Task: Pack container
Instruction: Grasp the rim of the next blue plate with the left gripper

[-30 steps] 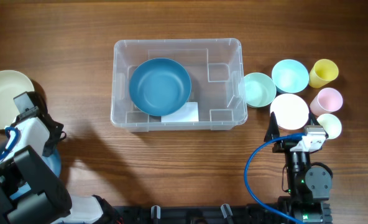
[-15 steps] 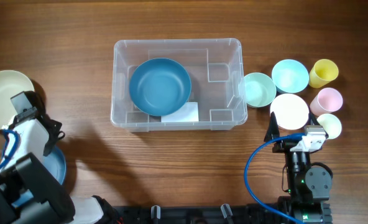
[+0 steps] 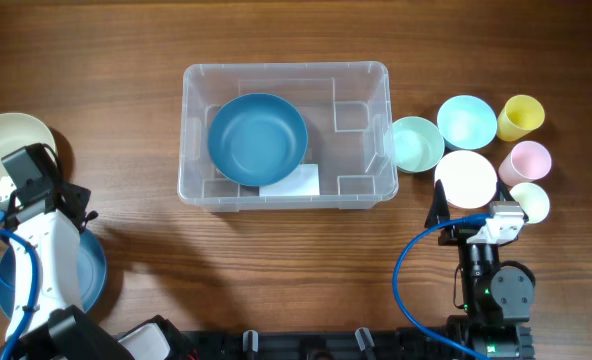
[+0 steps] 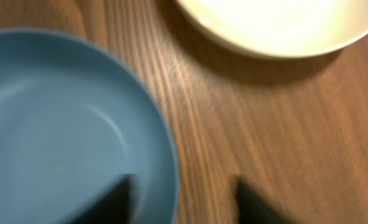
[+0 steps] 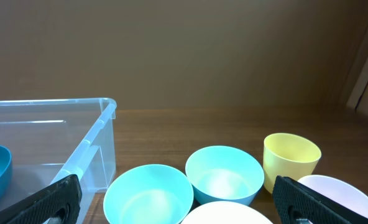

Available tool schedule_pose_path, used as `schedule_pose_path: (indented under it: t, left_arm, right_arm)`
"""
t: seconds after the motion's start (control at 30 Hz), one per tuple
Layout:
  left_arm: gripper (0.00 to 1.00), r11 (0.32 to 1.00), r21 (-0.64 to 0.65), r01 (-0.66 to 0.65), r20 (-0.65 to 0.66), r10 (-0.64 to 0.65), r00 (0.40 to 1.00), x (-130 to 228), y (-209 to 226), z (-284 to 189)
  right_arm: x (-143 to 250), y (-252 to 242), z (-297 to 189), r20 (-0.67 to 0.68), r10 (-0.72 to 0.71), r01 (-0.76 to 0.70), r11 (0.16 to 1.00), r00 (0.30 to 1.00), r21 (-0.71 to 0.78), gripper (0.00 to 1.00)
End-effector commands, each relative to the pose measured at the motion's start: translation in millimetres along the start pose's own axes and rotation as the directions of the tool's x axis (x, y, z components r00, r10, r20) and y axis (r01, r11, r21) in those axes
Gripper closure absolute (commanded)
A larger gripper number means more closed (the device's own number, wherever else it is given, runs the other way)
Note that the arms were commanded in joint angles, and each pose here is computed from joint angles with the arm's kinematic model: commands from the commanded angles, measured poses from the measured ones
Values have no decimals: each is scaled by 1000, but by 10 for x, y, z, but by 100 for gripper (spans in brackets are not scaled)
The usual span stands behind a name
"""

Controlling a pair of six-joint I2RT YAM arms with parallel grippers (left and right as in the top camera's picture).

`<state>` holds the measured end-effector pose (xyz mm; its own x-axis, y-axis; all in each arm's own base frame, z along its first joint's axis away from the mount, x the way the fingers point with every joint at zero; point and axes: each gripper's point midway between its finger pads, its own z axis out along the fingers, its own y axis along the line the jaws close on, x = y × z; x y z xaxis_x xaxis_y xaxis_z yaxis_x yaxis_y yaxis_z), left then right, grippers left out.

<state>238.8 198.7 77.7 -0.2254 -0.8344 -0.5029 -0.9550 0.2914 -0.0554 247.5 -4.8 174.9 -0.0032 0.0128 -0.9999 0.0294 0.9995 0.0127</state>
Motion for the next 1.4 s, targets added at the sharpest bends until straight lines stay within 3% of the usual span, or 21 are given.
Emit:
schedule_pose_path:
  t: [0.0, 0.23, 0.37, 0.43, 0.57, 0.73, 1.37]
  left_arm:
    - [33, 1000, -17, -15, -41, 14, 999, 111, 30, 46]
    - [36, 997, -75, -35, -111, 27, 993, 332, 108, 313]
    - [43, 994, -99, -50, -142, 36, 989, 415, 124, 447]
    - [53, 994, -101, -52, -145, 37, 989, 424, 122, 468]
    - [84, 995, -94, -46, -134, 33, 990, 400, 100, 473]
    - [96, 995, -90, -44, -130, 32, 991, 390, 91, 476]
    - [96, 998, -36, -46, -87, 43, 995, 280, -29, 331]
  right_arm:
    - [-5, 14, -1, 5, -10, 10, 1000, 1000, -10, 0]
    - [-5, 14, -1, 5, -10, 10, 1000, 1000, -10, 0]
    - [-5, 14, -1, 5, -11, 11, 1000, 1000, -10, 0]
    - [-5, 14, -1, 5, -10, 10, 1000, 1000, -10, 0]
    - [-5, 14, -1, 5, -10, 10, 1000, 1000, -10, 1]
    - [-5, 14, -1, 5, -10, 10, 1000, 1000, -10, 0]
    - [-5, 14, -1, 5, -10, 10, 1000, 1000, -10, 0]
